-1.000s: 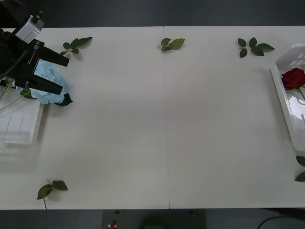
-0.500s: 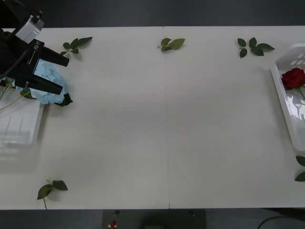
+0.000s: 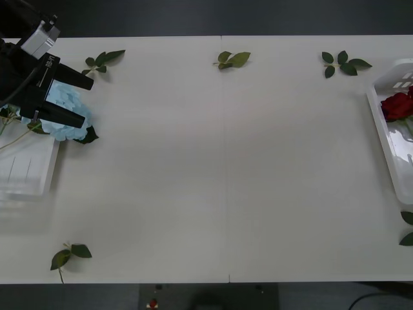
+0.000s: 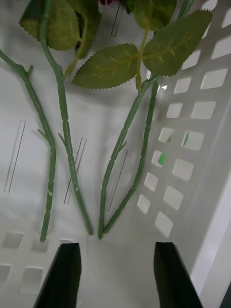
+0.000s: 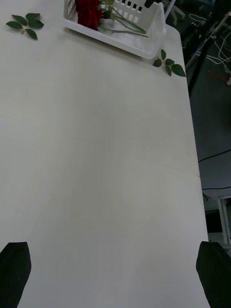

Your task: Put the red flowers into the right box and the blue flowers into the left box

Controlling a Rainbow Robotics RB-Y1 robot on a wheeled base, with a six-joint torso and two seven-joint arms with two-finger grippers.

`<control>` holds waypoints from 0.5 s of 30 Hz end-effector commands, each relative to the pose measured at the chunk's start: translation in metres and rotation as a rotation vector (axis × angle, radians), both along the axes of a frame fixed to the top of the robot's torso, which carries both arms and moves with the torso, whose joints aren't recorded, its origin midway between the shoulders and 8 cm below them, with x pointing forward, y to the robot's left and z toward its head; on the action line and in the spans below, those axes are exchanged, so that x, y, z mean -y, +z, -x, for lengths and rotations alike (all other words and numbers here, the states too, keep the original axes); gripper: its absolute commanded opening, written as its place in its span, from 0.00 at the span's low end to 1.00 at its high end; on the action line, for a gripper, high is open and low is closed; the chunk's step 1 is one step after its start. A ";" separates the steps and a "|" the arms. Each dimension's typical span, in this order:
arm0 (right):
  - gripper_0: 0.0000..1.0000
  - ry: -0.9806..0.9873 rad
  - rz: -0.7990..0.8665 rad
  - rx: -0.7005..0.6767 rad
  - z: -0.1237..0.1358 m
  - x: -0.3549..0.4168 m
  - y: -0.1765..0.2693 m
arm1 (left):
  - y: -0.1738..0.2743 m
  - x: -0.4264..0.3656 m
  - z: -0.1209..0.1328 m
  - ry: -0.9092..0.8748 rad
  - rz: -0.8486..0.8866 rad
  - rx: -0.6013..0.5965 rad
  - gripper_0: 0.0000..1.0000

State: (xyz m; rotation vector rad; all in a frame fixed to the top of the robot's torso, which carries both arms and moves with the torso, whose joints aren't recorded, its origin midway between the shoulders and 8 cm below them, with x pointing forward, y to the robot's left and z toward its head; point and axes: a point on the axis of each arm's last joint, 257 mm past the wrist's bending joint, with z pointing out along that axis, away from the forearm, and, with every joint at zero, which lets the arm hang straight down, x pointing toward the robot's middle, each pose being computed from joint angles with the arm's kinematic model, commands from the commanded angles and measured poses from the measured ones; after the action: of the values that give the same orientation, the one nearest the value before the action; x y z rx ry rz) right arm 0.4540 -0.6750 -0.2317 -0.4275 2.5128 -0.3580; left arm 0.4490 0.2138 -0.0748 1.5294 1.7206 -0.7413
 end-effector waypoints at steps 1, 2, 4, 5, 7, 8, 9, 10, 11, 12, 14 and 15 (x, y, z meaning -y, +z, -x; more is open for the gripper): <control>0.92 0.014 0.036 0.041 -0.006 0.012 0.030 | 0.015 -0.013 -0.003 0.018 -0.024 0.034 1.00; 0.94 0.015 0.024 0.050 -0.008 0.009 0.030 | 0.015 -0.013 -0.003 0.018 -0.024 0.034 1.00; 0.96 0.020 -0.001 0.056 -0.009 0.003 0.030 | 0.015 -0.013 -0.003 0.018 -0.024 0.034 1.00; 0.96 0.023 -0.026 0.065 -0.011 -0.002 0.031 | 0.015 -0.013 -0.003 0.018 -0.024 0.034 1.00; 0.97 0.035 -0.064 0.069 -0.013 -0.012 0.031 | 0.015 -0.013 -0.003 0.018 -0.024 0.034 1.00; 0.97 0.052 -0.095 0.071 -0.014 -0.023 0.032 | 0.015 -0.013 -0.003 0.018 -0.024 0.034 1.00; 0.97 0.062 -0.109 0.073 -0.016 -0.028 0.033 | 0.015 -0.013 -0.003 0.018 -0.024 0.034 1.00; 0.97 0.086 -0.140 0.078 -0.020 -0.041 0.035 | 0.015 -0.013 -0.003 0.018 -0.024 0.034 1.00; 0.97 0.102 -0.154 0.079 -0.022 -0.048 0.036 | 0.015 -0.013 -0.003 0.018 -0.024 0.034 1.00; 0.97 0.139 -0.183 0.085 -0.027 -0.064 0.041 | 0.015 -0.013 -0.003 0.018 -0.024 0.034 1.00; 0.97 0.217 -0.247 0.092 -0.034 -0.099 0.050 | 0.015 -0.013 -0.003 0.018 -0.024 0.034 1.00; 0.98 0.239 -0.261 0.095 -0.036 -0.107 0.053 | 0.015 -0.013 -0.003 0.018 -0.024 0.034 1.00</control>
State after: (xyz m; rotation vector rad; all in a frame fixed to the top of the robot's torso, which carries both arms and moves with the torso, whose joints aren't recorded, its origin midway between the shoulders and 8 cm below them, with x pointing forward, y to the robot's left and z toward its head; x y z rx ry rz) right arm 0.4737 -0.5848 -0.2132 -0.4761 2.4242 0.0429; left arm 0.4490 0.2138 -0.0748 1.5294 1.7206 -0.7412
